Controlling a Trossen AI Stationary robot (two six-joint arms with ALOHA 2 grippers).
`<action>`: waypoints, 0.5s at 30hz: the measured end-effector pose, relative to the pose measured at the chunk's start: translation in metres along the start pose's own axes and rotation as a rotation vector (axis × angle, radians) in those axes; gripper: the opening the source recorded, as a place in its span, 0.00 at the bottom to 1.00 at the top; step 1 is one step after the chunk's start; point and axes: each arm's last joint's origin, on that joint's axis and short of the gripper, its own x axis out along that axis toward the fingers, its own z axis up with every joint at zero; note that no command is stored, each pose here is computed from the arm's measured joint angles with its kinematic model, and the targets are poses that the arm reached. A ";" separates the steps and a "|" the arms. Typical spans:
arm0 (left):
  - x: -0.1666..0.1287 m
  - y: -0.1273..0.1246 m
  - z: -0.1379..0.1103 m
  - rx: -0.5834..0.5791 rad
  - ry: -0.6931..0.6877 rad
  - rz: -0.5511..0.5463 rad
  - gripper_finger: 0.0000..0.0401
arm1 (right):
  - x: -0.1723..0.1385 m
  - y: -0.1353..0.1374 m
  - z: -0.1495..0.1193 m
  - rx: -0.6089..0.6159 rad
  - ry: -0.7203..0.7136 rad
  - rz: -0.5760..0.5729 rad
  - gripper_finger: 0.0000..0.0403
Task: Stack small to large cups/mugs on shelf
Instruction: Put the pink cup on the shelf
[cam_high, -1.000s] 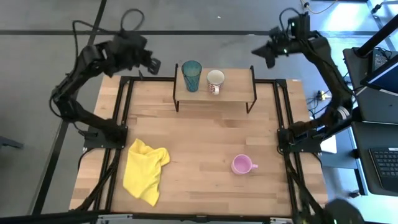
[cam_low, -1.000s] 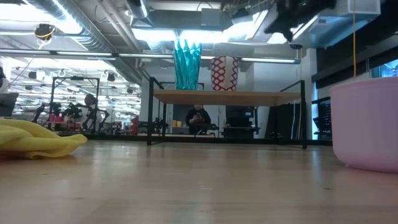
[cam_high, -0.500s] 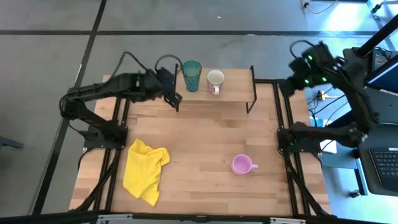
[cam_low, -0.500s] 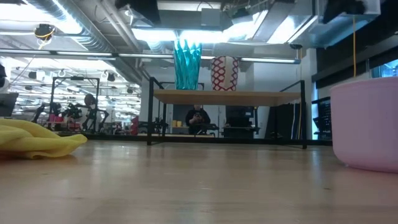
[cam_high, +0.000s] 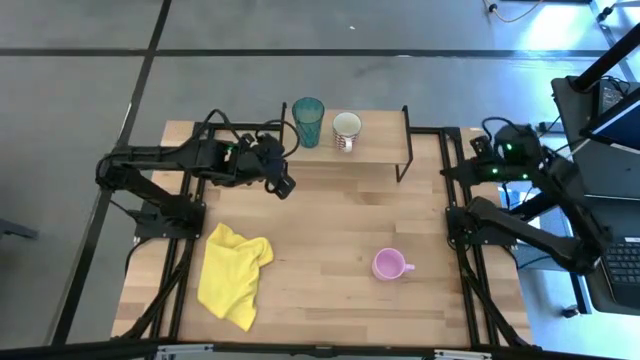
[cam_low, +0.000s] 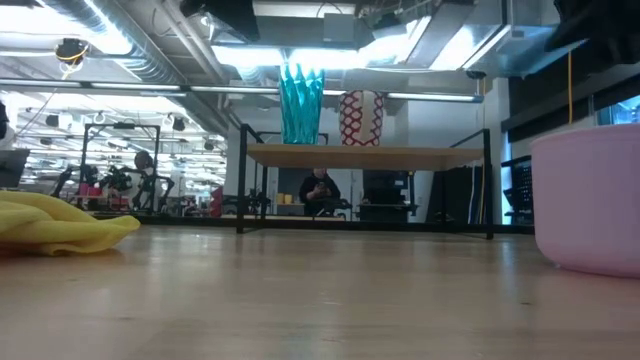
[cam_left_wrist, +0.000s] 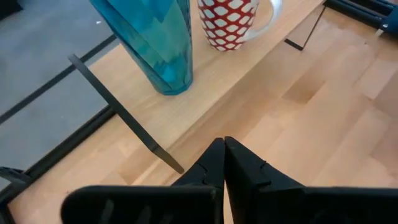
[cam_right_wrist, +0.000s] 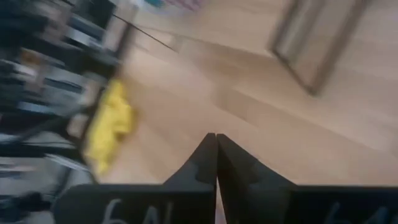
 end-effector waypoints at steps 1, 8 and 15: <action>0.000 0.000 0.000 -0.005 0.002 0.000 0.01 | 0.001 -0.002 -0.003 0.010 -0.021 0.044 0.01; 0.000 0.000 -0.001 -0.016 0.011 -0.001 0.01 | 0.011 -0.021 -0.027 0.016 0.016 0.126 0.01; 0.003 -0.014 -0.005 -0.146 0.021 -0.057 0.01 | 0.022 -0.037 -0.048 -0.006 0.238 0.139 0.01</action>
